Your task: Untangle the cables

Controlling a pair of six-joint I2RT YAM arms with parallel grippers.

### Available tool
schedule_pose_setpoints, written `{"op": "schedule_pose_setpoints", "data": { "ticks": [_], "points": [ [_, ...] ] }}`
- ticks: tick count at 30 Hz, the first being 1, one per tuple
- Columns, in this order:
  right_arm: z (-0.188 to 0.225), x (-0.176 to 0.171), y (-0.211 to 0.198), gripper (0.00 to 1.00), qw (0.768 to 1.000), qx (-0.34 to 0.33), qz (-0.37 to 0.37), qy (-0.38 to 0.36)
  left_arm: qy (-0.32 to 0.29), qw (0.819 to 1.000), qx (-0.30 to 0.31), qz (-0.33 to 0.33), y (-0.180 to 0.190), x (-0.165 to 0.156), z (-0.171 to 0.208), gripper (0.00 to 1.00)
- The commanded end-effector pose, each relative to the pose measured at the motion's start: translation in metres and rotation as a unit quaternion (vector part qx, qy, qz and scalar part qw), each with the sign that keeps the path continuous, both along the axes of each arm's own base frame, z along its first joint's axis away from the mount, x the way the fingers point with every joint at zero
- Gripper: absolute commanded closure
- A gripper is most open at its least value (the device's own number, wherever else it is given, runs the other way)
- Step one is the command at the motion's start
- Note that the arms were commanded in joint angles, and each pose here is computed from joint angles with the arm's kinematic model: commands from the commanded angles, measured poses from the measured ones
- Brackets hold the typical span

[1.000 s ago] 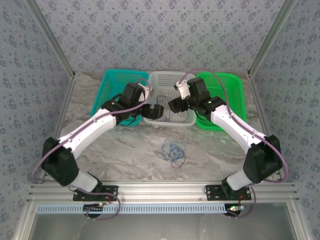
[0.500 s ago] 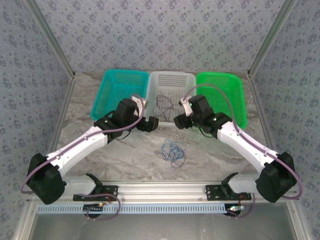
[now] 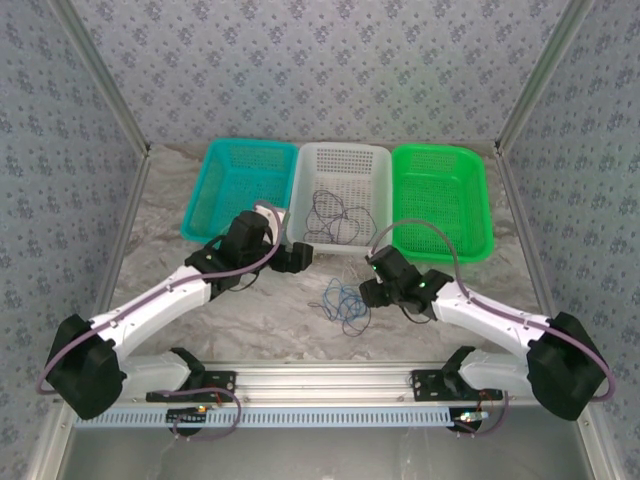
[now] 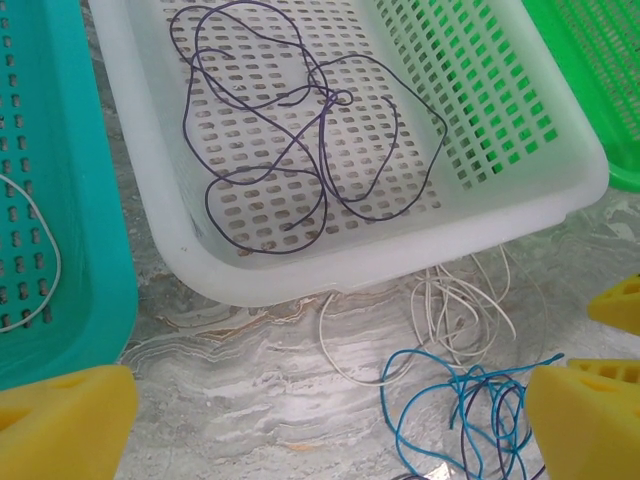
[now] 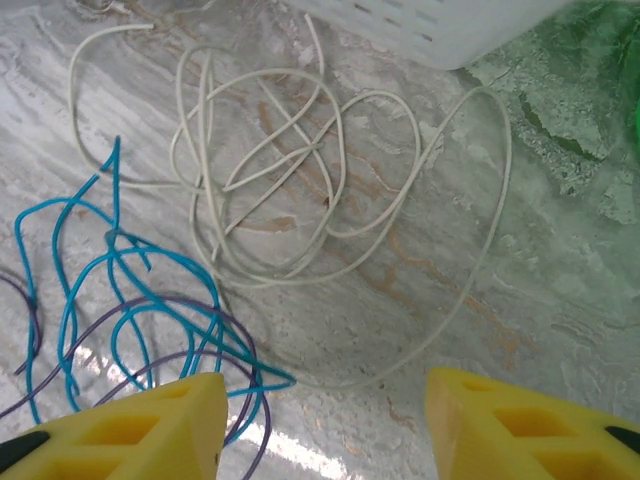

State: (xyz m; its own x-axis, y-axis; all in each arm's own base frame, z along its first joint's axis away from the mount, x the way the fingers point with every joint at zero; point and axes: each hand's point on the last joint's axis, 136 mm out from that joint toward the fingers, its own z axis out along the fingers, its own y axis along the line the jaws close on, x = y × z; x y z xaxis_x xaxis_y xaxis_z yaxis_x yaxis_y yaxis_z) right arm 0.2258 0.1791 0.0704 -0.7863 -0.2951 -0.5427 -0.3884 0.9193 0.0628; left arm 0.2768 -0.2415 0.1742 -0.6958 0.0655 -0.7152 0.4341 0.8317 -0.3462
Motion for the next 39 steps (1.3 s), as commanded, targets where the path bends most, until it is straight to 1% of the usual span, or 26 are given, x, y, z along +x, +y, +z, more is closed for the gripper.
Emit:
{"op": "schedule_pose_setpoints", "data": {
  "ticks": [1,4,10,12,13,14,16,17,20,23,26,29,32,34,37,39],
  "points": [
    [-0.004,0.009,0.008,0.45,1.0,0.021,-0.018,-0.014,-0.015,0.999,-0.03,-0.002,-0.005,0.001,0.017,0.01],
    [-0.01,0.013,0.012,0.47,0.999,0.025,-0.022,-0.016,-0.015,0.999,-0.033,0.0,-0.004,0.0,0.016,0.0],
    [-0.022,0.018,0.016,0.61,0.999,0.025,-0.024,-0.016,-0.013,0.999,-0.034,0.002,-0.002,-0.001,0.015,0.01],
    [-0.022,0.019,0.016,0.72,0.999,0.03,-0.027,-0.018,-0.013,0.999,-0.034,0.004,-0.002,-0.001,0.015,0.01],
    [-0.02,0.019,0.017,0.82,0.999,0.034,-0.028,-0.021,-0.013,0.999,-0.034,0.004,-0.002,-0.002,0.015,0.01],
    [-0.017,0.018,0.018,0.9,0.999,0.039,-0.026,-0.027,-0.014,0.999,-0.035,0.005,-0.001,-0.002,0.016,0.01],
    [-0.006,0.016,0.019,0.98,0.998,0.05,-0.021,-0.043,-0.015,0.999,-0.036,0.005,-0.001,-0.003,0.016,0.01],
    [0.001,0.014,0.019,1.0,0.997,0.056,-0.017,-0.053,-0.015,0.999,-0.037,0.006,0.0,-0.003,0.017,0.0],
    [0.027,0.006,0.018,1.0,0.993,0.078,-0.001,-0.083,-0.016,0.999,-0.037,0.007,0.0,-0.003,0.017,0.01],
    [0.055,-0.003,0.017,1.0,0.987,0.12,0.014,-0.109,-0.015,0.999,-0.041,0.006,-0.001,-0.003,0.016,0.0],
    [0.081,-0.012,0.015,1.0,0.979,0.162,0.022,-0.125,-0.016,0.999,-0.05,0.002,-0.005,-0.003,0.018,0.01],
    [0.098,-0.019,0.014,1.0,0.972,0.194,0.025,-0.133,-0.021,0.998,-0.062,-0.011,-0.011,-0.003,0.023,0.01],
    [0.107,-0.025,0.019,1.0,0.967,0.223,0.036,-0.12,-0.039,0.994,-0.083,-0.06,-0.028,-0.012,0.034,0.01],
    [0.11,-0.024,0.019,1.0,0.965,0.24,0.025,-0.105,-0.059,0.989,-0.088,-0.1,-0.042,-0.022,0.043,0.01],
    [0.116,-0.021,0.019,1.0,0.961,0.261,0.005,-0.089,-0.085,0.978,-0.101,-0.163,-0.06,-0.042,0.052,0.01],
    [0.119,-0.017,0.017,1.0,0.959,0.271,-0.007,-0.082,-0.092,0.966,-0.131,-0.204,-0.07,-0.056,0.059,0.01]
  ]
}}
